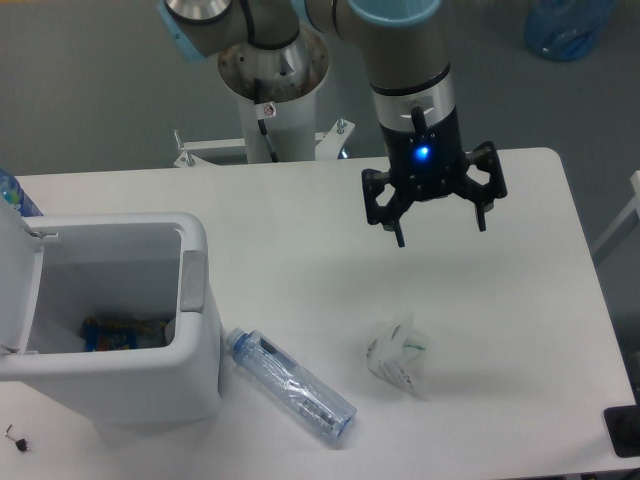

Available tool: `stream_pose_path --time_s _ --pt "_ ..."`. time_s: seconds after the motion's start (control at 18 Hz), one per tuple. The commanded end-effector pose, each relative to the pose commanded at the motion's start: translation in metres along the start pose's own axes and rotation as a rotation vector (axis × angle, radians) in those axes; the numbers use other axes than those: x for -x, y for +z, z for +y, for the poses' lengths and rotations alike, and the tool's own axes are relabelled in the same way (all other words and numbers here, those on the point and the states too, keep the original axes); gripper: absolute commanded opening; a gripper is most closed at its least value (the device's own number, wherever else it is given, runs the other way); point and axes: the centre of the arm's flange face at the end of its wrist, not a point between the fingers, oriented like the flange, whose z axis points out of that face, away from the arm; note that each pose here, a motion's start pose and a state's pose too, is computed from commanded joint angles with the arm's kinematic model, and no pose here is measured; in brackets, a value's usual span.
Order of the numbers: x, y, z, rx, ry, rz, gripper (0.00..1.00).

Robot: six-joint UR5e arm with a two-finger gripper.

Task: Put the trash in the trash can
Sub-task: 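Lower the open gripper over the crumpled clear plastic bag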

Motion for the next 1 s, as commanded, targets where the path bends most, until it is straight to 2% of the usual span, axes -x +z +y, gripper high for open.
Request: stream_pose_path --time_s 0.5,0.78,1.0 --pt "0.035 0.004 0.007 -0.024 -0.068 0.017 1.0" --pt "0.043 0.036 0.006 -0.007 -0.11 0.065 1.0" --pt "0.054 0.079 0.011 0.028 -0.12 0.077 1.0"
